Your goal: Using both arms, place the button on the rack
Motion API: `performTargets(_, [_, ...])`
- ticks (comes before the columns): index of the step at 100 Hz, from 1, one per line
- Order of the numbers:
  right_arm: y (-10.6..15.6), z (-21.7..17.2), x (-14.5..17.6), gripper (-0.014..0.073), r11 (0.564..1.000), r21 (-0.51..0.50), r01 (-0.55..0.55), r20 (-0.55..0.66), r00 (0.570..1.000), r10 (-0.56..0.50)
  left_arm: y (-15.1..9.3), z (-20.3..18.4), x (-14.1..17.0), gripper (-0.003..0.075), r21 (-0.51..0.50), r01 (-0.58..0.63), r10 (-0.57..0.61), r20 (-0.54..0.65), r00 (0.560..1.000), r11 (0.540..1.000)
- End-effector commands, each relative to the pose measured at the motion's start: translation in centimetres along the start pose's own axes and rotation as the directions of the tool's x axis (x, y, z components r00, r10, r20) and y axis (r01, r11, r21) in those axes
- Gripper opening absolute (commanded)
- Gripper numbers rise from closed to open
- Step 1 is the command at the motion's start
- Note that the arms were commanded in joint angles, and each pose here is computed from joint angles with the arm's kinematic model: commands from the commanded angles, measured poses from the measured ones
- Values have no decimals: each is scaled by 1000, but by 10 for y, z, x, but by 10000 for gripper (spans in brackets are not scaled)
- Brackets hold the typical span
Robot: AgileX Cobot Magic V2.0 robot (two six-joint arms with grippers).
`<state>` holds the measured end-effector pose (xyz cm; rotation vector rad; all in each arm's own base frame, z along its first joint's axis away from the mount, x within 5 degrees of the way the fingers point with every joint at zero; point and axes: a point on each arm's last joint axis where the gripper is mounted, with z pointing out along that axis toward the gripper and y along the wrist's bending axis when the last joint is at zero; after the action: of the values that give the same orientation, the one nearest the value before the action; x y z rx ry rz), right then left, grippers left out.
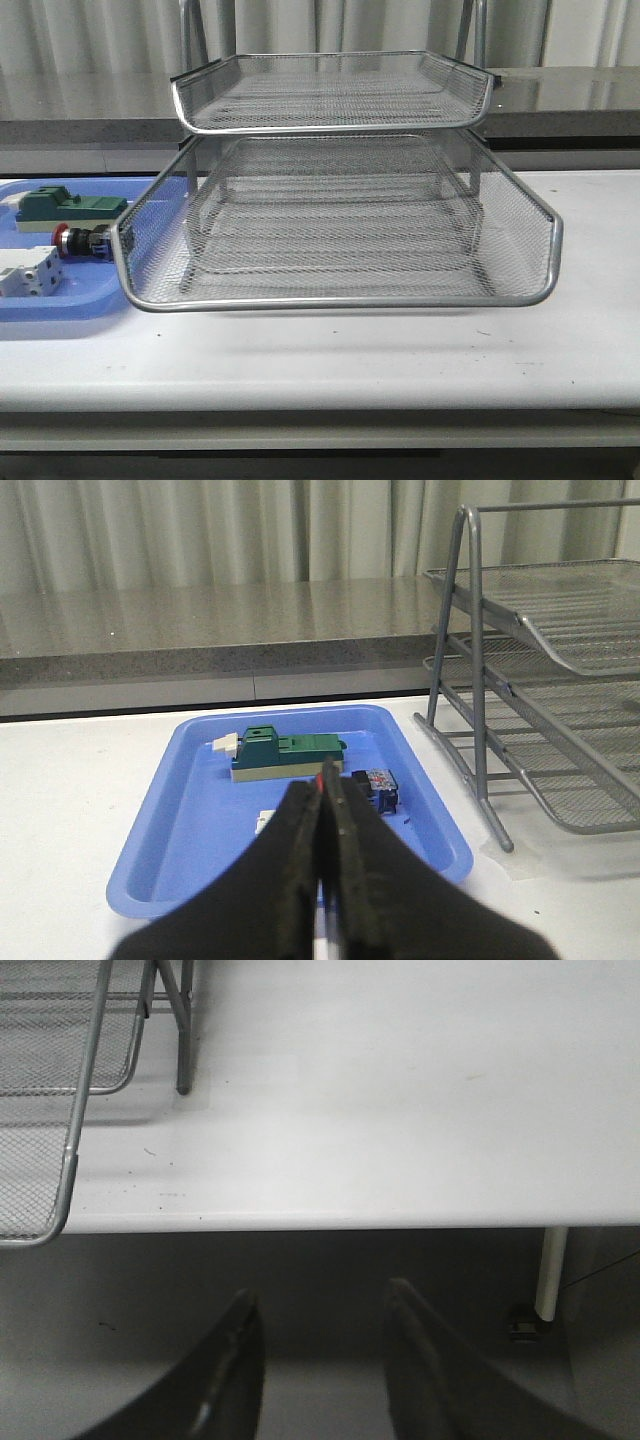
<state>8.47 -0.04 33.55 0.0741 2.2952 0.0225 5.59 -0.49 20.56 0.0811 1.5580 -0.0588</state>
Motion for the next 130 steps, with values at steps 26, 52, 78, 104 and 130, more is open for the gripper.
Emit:
performTargets(26, [-1,-12,-9,-67,1000,12,5,89,996,-6,0,-1,6,-20,1,20,-21,78,997,1000])
performTargets(52, [-1,-12,-9,-69,1000,13,5,87,996,-6,0,-1,6,-20,1,20,-21,78,997,1000])
performTargets(78, [-1,-12,-9,-69,1000,13,5,87,996,-6,0,-1,6,-20,1,20,-21,78,997,1000])
performTargets(104, [-1,-12,-9,-69,1000,13,5,87,996,-6,0,-1,6,-20,1,20,-21,78,997,1000])
performTargets(130, [-1,-12,-9,-69,1000,13,5,87,996,-6,0,-2,-6,-20,5,27,-27,172,985,1000])
